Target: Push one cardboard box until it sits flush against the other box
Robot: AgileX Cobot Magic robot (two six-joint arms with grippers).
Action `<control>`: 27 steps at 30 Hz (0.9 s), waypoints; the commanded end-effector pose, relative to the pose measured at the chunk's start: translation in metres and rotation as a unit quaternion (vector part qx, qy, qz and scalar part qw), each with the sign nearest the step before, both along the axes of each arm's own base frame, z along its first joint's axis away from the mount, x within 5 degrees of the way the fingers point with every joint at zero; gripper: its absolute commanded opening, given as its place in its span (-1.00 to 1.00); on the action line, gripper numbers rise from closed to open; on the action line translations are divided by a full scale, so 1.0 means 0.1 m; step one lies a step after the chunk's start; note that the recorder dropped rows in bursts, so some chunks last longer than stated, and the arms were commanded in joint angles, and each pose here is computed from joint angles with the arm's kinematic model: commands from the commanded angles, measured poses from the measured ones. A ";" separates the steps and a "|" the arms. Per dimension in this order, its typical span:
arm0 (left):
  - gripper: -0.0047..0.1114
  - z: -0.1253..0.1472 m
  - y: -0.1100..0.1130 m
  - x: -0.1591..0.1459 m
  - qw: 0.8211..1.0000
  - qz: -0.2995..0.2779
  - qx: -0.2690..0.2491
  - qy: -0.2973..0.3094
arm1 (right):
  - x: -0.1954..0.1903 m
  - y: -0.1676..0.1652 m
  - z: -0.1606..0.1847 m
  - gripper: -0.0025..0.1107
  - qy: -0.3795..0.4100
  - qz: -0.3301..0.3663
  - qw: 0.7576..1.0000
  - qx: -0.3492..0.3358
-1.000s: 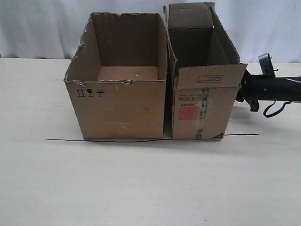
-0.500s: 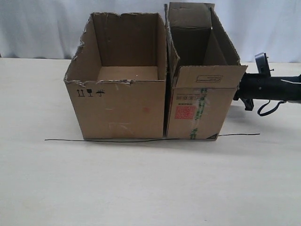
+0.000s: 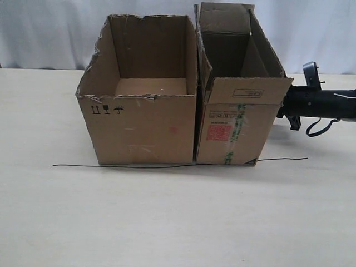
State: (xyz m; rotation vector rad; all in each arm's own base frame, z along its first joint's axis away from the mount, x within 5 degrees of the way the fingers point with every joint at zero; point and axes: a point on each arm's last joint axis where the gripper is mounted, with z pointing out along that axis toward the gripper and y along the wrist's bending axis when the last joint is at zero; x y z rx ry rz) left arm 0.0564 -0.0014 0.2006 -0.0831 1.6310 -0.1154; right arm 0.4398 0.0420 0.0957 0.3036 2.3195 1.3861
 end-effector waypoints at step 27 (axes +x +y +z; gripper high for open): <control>-0.92 0.00 0.00 0.00 1.000 -0.001 -0.005 -0.003 | -3.20 -0.19 1.31 -0.87 -0.211 -0.103 0.915 -0.329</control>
